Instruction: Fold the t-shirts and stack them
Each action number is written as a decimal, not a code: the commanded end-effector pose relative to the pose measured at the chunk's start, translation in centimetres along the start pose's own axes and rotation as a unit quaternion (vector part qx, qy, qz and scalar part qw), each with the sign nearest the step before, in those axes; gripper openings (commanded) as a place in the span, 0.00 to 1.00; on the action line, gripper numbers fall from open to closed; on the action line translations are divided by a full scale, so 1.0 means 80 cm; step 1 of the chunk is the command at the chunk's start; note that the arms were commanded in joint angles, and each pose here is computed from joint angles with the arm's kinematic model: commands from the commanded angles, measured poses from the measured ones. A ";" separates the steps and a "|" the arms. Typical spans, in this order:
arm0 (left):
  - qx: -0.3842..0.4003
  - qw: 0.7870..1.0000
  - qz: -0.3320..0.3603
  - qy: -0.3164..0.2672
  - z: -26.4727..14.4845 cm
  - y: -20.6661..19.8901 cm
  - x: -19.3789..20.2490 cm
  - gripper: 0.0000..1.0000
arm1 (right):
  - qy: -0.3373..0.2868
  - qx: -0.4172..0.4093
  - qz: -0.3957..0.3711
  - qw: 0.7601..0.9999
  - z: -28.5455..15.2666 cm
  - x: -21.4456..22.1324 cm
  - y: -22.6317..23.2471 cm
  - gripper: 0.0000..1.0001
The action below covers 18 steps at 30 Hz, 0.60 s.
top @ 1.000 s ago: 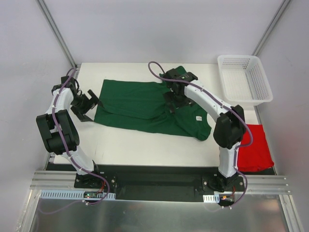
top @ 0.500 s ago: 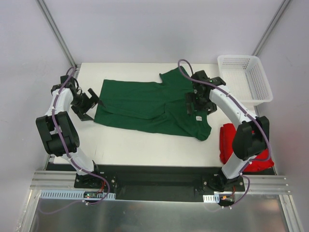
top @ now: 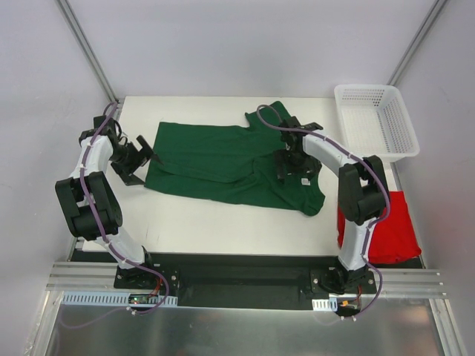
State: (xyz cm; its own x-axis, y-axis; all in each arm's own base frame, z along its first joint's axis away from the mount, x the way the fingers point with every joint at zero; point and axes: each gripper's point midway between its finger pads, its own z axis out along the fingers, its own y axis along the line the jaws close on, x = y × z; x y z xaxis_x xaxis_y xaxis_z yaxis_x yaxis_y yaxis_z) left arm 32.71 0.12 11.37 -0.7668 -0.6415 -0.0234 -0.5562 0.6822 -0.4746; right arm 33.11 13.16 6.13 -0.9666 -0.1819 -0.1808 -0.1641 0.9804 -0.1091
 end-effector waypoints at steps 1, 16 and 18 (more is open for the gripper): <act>0.013 1.000 0.021 -0.008 -0.012 -0.009 0.006 1.00 | 0.004 0.010 -0.002 1.000 -0.001 0.001 -0.007 0.98; -0.049 0.998 0.020 0.017 0.021 0.023 0.005 0.99 | 0.053 -0.058 0.032 0.996 -0.041 0.086 -0.004 0.99; -0.064 0.998 0.017 0.022 0.029 0.031 0.003 0.99 | 0.063 -0.084 0.034 0.994 -0.044 0.106 0.004 0.99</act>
State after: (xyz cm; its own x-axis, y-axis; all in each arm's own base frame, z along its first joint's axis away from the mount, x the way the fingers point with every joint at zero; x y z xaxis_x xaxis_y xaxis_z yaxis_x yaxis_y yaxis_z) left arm 32.22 -0.04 9.69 -0.7867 -0.6174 -0.0060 -0.5551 0.7115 -0.4308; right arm 27.03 11.48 5.79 -0.9882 -0.1423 -0.0573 -0.1402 0.9894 -0.0392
